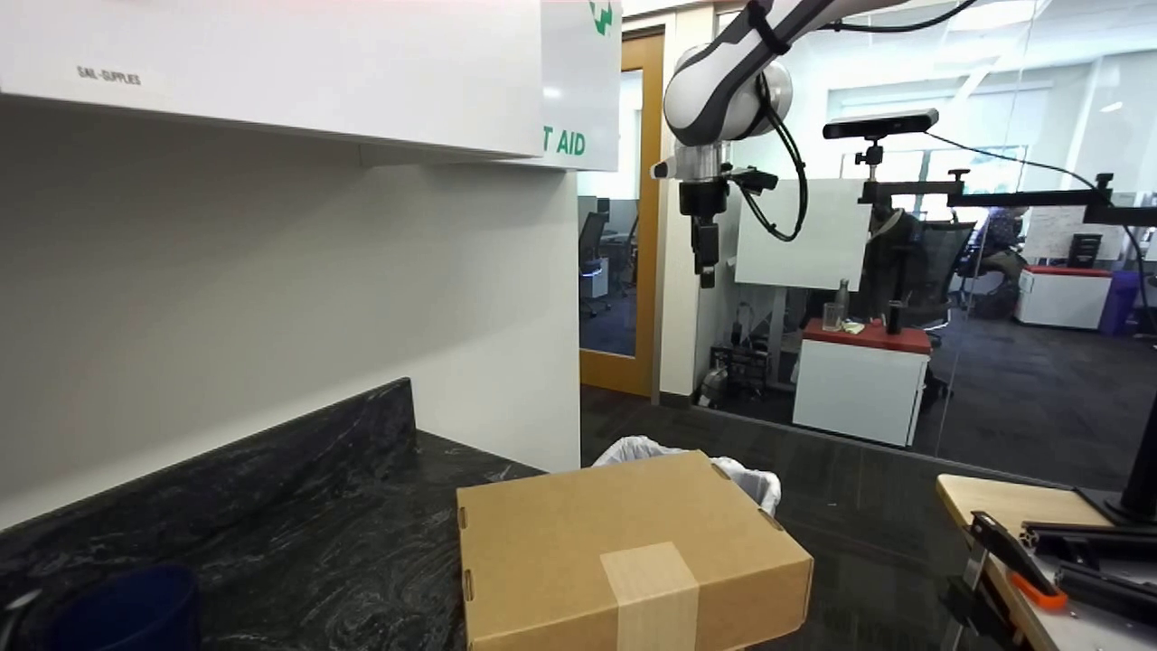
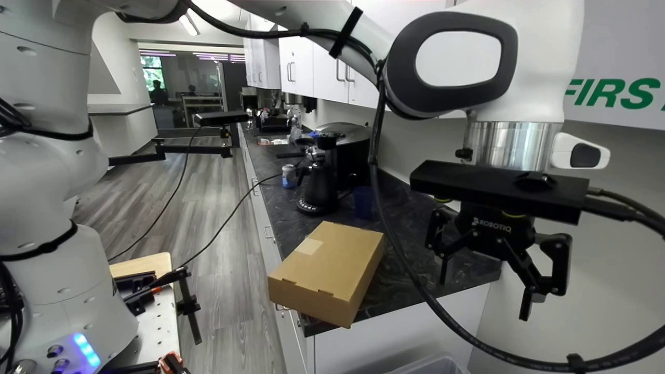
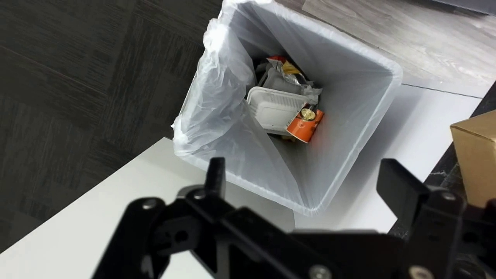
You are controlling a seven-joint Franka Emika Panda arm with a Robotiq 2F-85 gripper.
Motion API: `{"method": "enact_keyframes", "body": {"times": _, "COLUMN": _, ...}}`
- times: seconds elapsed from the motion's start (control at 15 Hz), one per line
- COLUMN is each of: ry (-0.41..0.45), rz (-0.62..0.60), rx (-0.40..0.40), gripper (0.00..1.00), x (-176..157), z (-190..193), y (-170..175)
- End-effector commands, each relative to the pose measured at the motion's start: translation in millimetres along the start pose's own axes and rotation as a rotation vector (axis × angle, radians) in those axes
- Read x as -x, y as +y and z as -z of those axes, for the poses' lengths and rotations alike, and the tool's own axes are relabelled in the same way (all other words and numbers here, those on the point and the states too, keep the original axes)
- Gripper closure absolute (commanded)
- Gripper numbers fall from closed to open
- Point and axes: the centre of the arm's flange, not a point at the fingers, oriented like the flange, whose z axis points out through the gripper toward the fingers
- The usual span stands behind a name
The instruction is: Pick up the yellow wrapper from the brown box and throw it in the bin
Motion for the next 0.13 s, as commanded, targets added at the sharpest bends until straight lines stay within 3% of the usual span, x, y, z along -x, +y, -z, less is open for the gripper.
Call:
{"method": "enact_keyframes", "body": {"times": 0.0, "ry": 0.001, "rz": 0.000, "rx": 0.001, "gripper": 0.00, "x": 0.2, "z": 0.8, "y": 0.1}}
{"method": "enact_keyframes", "body": {"times": 0.07, "ry": 0.000, "rz": 0.001, "rx": 0.000, "gripper": 0.00, "x": 0.0, "z": 0.5, "y": -0.1}}
